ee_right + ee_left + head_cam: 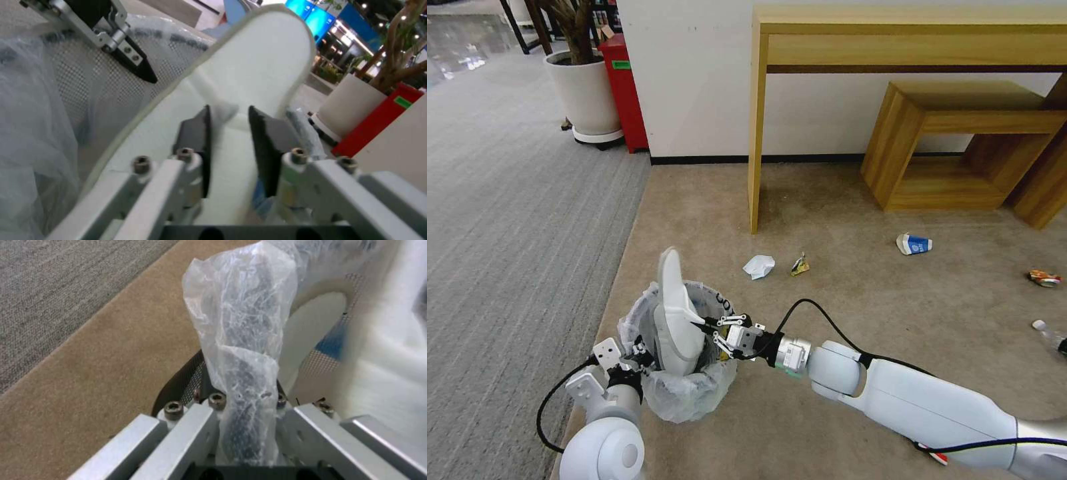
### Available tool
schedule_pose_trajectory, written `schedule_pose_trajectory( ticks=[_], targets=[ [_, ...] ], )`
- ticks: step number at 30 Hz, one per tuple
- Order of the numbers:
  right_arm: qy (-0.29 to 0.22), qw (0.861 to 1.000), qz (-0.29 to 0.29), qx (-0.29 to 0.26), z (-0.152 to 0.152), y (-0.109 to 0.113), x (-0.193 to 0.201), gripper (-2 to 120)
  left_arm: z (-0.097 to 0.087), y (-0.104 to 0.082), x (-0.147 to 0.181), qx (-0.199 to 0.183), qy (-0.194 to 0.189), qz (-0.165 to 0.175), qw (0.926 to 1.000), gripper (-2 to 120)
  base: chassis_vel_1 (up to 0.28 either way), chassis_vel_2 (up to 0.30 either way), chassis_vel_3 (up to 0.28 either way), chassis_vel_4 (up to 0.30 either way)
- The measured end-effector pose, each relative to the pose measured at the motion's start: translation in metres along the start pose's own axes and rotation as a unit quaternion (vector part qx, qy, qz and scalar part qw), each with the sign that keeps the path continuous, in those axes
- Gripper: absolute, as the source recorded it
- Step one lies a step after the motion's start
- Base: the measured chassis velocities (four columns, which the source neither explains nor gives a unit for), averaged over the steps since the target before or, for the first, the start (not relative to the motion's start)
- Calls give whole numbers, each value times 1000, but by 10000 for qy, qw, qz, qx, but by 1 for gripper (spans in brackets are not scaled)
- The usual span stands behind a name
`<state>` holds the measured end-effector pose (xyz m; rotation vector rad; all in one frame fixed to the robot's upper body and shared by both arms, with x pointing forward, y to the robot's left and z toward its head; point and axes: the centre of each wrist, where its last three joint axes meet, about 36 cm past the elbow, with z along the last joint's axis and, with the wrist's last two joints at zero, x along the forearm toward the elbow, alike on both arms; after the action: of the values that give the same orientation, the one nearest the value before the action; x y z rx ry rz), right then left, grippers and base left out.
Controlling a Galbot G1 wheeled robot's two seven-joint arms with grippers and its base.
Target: Pick up the trash bin and place the garbage on the floor into it.
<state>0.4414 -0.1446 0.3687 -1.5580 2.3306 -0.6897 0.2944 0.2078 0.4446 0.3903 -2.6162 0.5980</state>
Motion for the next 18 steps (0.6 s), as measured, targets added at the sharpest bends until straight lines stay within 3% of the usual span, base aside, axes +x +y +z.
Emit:
schedule_pose_trajectory(
  ticks=[3,6,11,14,16,18],
  targets=[
    [14,10000,-2,15,1,0,1,37,0,0,0,2,-5,-1,10000,1,0,0,0,0],
    [39,10000,-1,12,2,1,3,53,0,0,1,3,-6,-1,10000,1,0,0,0,0],
    [44,10000,33,-4,2,1,4,67,-1,0,2,3,-16,2,10000,1,0,0,0,0],
    [-103,9984,486,-283,-10,-6,3,82,-1,1,3,-6,-14,-17,10000,1,0,0,0,0],
    [-120,9976,588,-347,-13,-8,3,85,-1,1,3,-9,-15,-21,10000,1,0,0,0,0],
    [-183,9920,1043,-693,-23,-17,5,93,-1,2,3,-17,-15,-41,10000,1,0,0,0,0]
  ],
)
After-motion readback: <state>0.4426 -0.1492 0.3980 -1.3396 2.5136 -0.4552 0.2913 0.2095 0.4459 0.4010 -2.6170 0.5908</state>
